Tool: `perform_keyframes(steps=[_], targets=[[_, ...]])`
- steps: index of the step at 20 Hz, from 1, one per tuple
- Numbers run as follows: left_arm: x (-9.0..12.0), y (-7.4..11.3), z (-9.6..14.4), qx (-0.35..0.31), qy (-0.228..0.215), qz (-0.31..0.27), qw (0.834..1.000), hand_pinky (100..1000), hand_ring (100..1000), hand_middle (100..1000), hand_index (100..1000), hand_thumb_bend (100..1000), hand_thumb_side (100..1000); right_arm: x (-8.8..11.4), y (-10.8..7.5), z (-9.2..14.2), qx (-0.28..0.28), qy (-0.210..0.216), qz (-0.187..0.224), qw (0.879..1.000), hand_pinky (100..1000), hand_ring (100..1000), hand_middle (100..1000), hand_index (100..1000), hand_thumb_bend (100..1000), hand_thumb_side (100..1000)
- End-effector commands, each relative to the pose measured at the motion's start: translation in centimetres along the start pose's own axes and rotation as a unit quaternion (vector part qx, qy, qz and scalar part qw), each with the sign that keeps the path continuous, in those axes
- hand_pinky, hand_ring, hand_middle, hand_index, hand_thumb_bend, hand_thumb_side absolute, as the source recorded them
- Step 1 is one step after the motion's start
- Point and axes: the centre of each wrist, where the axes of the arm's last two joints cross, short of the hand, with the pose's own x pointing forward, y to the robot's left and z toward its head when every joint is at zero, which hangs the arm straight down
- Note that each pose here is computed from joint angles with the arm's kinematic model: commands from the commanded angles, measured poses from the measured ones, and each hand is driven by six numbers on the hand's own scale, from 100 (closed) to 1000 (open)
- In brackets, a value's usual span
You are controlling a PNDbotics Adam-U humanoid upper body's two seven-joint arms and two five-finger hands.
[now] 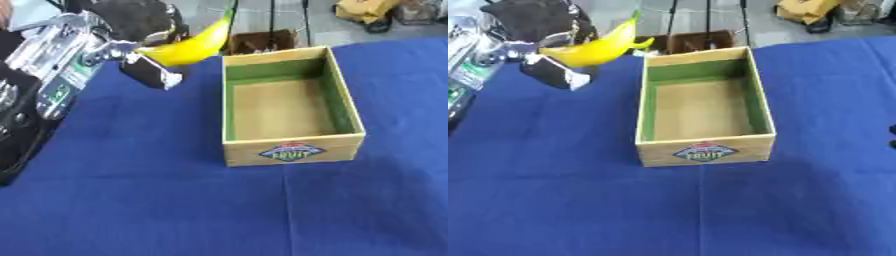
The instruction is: Pick up objects on the table and place them in the box.
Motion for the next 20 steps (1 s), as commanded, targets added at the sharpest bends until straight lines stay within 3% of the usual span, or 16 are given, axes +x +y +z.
perform_keyframes(steps=[1,11,20], targets=[[-0.8,1.3,-0.5,0.022,0.015,-0.004,1.000,220,460,468,610,100,497,0.8,-0.4,-0.5,0.004,-0.016,0.010,1.000,643,704,593,838,100,1000],[-0.6,3.0,-3.6,0.062,0.023,-0.016,0.998,219,461,467,609,100,490,1.5,-0.2,-1.2,0.013,-0.034,0.006,0.999,645,706,594,840,100,1000],[0.0,3.1,-6.1,0.080,0.024,-0.011,0.996,214,458,462,606,100,496,2.1,0.1,-1.9,0.022,-0.049,0.001,0.999,645,706,594,841,100,1000]])
